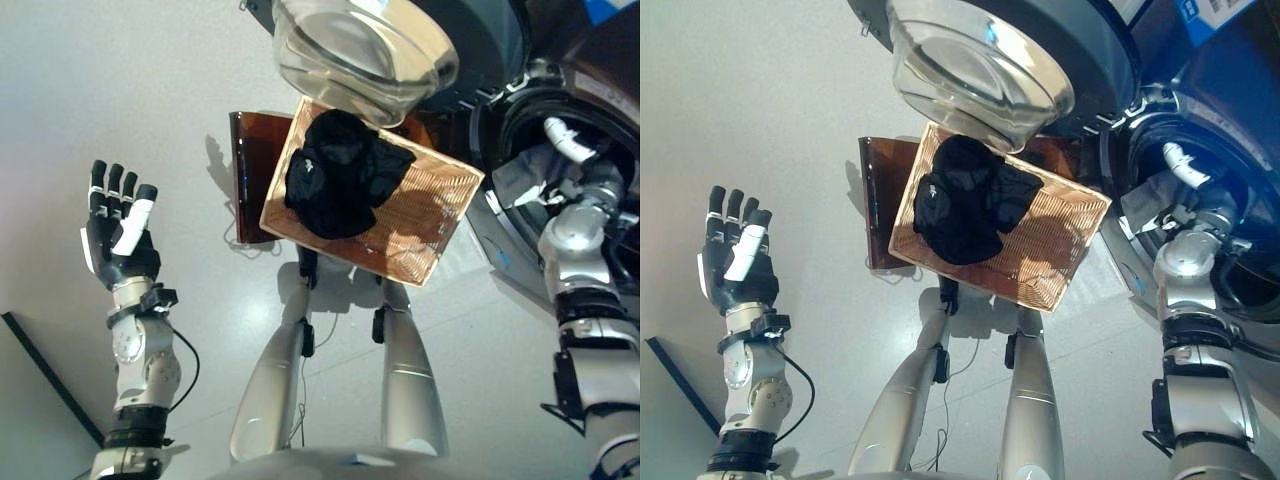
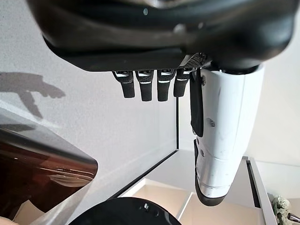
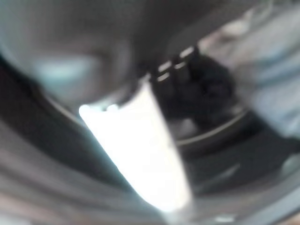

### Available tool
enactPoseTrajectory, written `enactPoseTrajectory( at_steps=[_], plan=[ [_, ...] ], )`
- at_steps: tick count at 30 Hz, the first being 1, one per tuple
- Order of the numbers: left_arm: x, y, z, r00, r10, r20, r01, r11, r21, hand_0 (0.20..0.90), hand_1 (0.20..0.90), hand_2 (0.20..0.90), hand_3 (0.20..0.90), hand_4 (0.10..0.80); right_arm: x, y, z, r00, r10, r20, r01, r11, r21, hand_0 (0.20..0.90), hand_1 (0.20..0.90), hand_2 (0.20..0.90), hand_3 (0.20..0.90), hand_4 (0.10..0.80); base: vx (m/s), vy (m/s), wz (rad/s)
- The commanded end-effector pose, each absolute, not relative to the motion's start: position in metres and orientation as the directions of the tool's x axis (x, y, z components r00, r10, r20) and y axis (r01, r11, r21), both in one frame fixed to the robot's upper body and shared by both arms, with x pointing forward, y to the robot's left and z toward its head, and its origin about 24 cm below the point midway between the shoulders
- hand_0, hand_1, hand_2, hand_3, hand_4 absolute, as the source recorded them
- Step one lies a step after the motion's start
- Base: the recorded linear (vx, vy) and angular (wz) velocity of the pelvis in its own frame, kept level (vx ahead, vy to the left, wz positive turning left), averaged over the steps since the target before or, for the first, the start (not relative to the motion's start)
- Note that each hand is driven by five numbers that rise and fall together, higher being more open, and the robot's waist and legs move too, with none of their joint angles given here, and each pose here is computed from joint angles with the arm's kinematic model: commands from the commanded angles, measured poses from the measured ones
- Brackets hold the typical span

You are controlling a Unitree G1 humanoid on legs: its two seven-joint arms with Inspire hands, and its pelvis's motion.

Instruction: Pick up the clothes and place them into the washing machine

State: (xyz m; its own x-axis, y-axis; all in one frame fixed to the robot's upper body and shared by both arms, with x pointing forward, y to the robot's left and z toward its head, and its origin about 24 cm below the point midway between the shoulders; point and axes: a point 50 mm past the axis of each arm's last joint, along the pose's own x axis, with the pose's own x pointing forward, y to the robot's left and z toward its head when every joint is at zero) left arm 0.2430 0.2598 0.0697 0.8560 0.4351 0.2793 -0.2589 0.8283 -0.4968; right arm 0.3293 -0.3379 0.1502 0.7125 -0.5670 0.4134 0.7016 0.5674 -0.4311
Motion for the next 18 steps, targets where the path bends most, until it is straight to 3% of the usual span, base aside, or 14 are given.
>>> enactPoseTrajectory(
  at_steps=[1, 18],
  plan=[
    [0.219, 0.285, 0.091, 0.751, 0.503, 0.428, -0.306, 0.839, -0.451, 0.9, 0.9, 0.9, 0.9, 0.8, 0.327, -0.331, 0.137, 0.762, -0.475, 0.44, 0.639, 0.444, -0.628, 0.9, 0.9, 0.9, 0.9, 0.8, 0.0, 0.0, 0.0],
    [0.219, 0.285, 0.092, 0.737, 0.521, 0.43, -0.314, 0.828, -0.465, 0.9, 0.9, 0.9, 0.9, 0.8, 0.331, -0.323, 0.099, 0.823, -0.471, 0.317, 0.494, 0.318, -0.809, 0.9, 0.9, 0.9, 0.9, 0.8, 0.0, 0.0, 0.0]
  ],
)
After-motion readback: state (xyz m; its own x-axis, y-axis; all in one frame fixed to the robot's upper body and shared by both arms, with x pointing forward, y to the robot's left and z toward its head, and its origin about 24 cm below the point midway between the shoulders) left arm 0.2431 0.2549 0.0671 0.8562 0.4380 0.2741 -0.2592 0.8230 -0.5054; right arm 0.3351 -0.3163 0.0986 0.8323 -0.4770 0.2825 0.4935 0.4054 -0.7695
